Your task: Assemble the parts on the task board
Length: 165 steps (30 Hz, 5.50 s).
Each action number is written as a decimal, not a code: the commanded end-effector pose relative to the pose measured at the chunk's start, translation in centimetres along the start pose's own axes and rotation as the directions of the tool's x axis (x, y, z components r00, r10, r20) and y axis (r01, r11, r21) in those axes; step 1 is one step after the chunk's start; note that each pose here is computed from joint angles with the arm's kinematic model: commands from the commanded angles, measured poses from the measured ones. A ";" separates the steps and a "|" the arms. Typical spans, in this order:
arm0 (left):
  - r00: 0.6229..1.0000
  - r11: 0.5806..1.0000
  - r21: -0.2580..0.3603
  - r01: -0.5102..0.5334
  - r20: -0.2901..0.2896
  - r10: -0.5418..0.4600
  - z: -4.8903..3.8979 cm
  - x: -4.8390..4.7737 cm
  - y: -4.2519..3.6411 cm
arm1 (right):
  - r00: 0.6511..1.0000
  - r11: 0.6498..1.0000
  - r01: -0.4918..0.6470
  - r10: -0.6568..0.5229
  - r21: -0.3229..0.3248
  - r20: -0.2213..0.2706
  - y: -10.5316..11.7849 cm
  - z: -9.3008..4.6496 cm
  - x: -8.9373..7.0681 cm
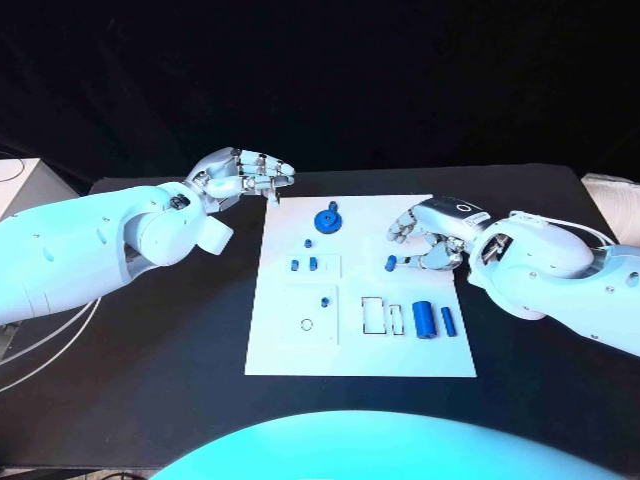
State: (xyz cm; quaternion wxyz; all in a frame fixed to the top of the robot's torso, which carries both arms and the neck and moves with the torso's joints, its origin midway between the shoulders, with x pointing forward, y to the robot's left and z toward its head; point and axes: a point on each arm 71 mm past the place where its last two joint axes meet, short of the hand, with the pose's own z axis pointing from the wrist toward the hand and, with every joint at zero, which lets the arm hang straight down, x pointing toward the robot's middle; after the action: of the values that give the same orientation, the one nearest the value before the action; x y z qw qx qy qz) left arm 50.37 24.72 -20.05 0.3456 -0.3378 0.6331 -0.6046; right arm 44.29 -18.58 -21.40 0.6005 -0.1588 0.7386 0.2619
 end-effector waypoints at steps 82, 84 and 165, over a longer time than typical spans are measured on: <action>0.999 1.000 -0.009 0.025 -0.039 -0.025 0.43 0.82 0.24 | 0.992 0.945 -0.107 0.123 -0.310 0.033 13.3 1.6 4.6; 0.999 1.000 -0.009 0.026 -0.041 -0.026 0.48 0.90 0.24 | 0.992 0.942 -0.111 0.123 -0.316 0.018 13.7 1.8 5.2; 0.998 0.999 -0.023 0.028 -0.049 -0.029 0.45 0.81 0.38 | 0.996 0.949 -0.080 0.068 -0.306 -0.050 14.4 2.3 8.9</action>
State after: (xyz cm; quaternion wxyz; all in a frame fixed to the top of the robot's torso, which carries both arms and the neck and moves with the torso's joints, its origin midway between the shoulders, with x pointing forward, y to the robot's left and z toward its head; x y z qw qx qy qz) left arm 50.39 24.00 -20.52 0.3264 -0.3374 0.6438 -0.6043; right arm 36.22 -4.83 -27.74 0.5381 -0.2301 0.7136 0.3851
